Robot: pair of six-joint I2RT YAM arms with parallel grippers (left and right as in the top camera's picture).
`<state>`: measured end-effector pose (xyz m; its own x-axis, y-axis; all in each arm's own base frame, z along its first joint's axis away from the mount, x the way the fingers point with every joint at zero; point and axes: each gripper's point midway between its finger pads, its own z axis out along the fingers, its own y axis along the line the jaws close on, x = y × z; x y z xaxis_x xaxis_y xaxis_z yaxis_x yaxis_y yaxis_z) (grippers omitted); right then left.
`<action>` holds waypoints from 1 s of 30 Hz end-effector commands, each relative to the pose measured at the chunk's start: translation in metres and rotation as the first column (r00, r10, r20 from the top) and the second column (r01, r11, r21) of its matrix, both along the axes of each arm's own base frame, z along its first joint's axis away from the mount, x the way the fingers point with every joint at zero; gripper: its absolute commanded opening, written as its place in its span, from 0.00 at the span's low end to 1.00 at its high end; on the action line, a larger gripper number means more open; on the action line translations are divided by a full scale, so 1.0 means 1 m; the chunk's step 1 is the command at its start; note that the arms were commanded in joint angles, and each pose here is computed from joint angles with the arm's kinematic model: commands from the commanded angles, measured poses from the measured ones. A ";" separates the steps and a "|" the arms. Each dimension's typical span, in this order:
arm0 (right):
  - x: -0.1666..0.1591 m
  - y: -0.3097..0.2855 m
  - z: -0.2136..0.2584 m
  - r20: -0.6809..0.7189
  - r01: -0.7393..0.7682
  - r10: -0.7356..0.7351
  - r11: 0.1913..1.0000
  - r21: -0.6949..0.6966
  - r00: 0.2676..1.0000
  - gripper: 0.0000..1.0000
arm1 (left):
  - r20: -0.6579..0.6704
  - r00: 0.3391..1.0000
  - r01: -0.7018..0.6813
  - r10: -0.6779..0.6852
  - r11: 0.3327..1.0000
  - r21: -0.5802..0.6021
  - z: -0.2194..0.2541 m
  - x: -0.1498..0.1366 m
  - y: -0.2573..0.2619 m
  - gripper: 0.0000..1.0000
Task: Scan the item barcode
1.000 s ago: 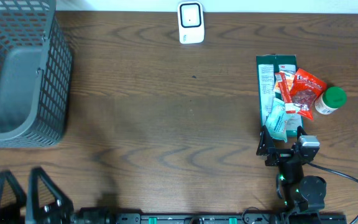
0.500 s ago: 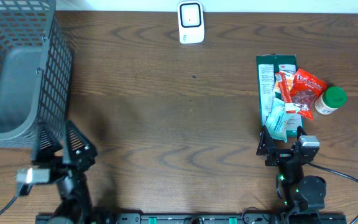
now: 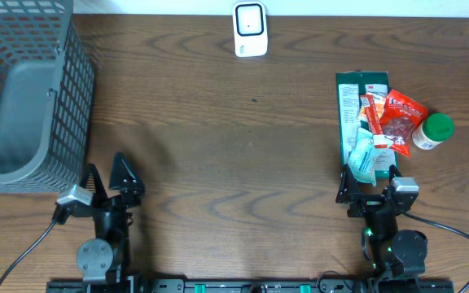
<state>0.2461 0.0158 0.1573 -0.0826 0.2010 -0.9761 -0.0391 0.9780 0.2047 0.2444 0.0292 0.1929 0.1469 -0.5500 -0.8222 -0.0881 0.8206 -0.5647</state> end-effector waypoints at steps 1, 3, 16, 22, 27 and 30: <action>0.000 -0.001 0.000 0.001 0.002 -0.002 1.000 0.000 1.000 0.99 | -0.074 0.997 0.033 -0.030 0.998 0.045 -0.017 0.001 -0.005 0.83; 0.000 -0.001 0.000 0.001 0.002 -0.002 1.000 0.000 1.000 0.99 | -0.126 0.991 0.045 -0.034 0.995 0.087 -0.028 0.001 -0.007 0.83; 0.000 -0.001 0.000 0.001 0.002 -0.002 1.000 0.000 1.000 0.99 | -0.184 0.981 0.121 -0.053 0.917 0.381 -0.032 0.002 -0.016 0.83; 0.000 -0.001 0.000 0.000 0.002 -0.002 1.000 0.000 1.000 0.99 | -0.232 0.968 0.184 -0.094 0.897 0.402 -0.044 0.001 -0.024 0.83; 0.000 -0.001 0.000 0.000 0.002 -0.002 1.000 0.000 1.000 0.99 | -0.255 0.960 0.215 -0.118 0.892 0.397 -0.049 0.000 -0.030 0.83; 0.000 -0.001 0.000 0.000 0.001 -0.001 1.000 0.000 1.000 0.99 | -0.265 0.957 0.219 -0.118 0.892 0.395 -0.052 0.000 -0.030 0.83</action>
